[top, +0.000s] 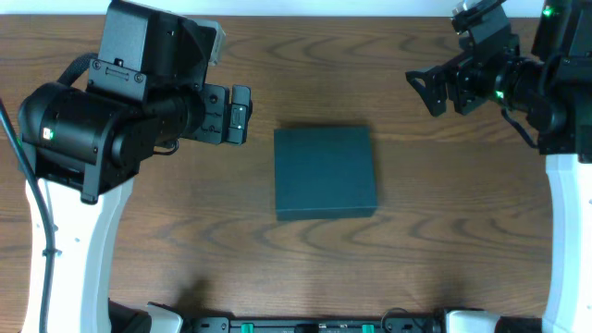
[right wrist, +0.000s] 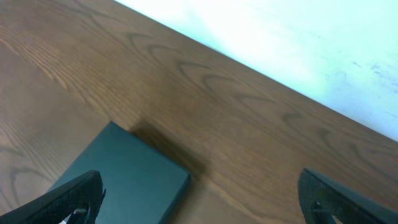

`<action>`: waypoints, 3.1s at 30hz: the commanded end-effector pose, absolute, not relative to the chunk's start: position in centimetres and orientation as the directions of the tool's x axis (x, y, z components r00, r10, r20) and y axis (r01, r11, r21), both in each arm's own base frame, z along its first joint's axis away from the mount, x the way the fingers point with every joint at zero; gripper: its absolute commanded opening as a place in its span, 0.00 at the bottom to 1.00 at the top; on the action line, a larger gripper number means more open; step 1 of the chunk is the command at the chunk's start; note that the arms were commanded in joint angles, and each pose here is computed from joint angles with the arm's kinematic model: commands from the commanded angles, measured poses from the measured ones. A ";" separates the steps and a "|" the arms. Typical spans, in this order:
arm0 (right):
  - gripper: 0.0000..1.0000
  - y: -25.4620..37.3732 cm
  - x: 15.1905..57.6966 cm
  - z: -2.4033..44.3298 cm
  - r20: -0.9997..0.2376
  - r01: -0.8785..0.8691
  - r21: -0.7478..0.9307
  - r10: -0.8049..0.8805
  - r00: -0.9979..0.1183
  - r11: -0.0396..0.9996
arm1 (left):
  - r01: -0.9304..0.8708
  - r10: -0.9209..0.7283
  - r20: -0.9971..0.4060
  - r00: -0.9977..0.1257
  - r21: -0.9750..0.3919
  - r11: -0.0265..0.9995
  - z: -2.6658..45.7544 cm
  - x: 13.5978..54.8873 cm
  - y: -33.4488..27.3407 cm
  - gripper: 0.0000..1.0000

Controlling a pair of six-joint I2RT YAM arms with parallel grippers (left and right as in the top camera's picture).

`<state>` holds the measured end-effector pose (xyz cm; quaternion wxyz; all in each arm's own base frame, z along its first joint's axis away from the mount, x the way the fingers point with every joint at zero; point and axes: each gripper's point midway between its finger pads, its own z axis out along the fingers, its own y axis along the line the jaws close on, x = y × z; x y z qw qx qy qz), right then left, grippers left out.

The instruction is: Pack container

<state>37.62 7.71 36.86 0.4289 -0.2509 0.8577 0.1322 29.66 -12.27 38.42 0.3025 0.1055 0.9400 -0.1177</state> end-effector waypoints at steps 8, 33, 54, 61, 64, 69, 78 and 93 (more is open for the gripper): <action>0.99 7.9 37.4 37.1 -0.805 -0.546 0.017 -0.313 -0.504 0.837 | 0.125 0.083 -0.712 -0.697 -0.007 0.992 41.0 30.2 -8.0 0.95; 0.99 7.9 37.4 37.1 -0.805 -0.546 0.017 -0.313 -0.504 0.837 | -0.251 -0.237 -0.765 -0.598 -0.102 0.963 29.8 19.6 2.6 0.95; 0.99 7.9 37.4 37.1 -0.805 -0.546 0.017 -0.313 -0.505 0.837 | -0.226 -0.271 -0.894 -0.357 -0.199 0.954 19.4 18.1 2.4 0.95; 0.99 7.9 37.4 37.1 -0.805 -0.546 0.017 -0.313 -0.504 0.837 | -0.232 -0.290 -0.891 -0.349 -0.217 0.948 15.0 19.4 2.5 0.95; 0.99 7.9 37.4 37.1 -0.805 -0.546 0.017 -0.313 -0.504 0.837 | -0.233 -0.291 -0.891 -0.349 -0.219 0.948 13.8 20.1 2.5 0.95; 0.99 7.9 37.4 37.1 -0.805 -0.546 0.017 -0.313 -0.505 0.837 | -0.236 -0.292 -0.886 -0.360 -0.217 0.947 12.1 20.7 2.5 0.95; 0.99 7.9 37.4 37.1 -0.805 -0.546 0.017 -0.313 -0.504 0.837 | -0.236 -0.284 -0.891 -0.355 -0.208 0.949 10.6 21.4 2.6 0.95; 0.99 7.9 37.4 37.1 -0.805 -0.546 0.017 -0.313 -0.504 0.837 | -0.235 -0.284 -0.890 -0.356 -0.209 0.949 10.5 21.5 2.6 0.95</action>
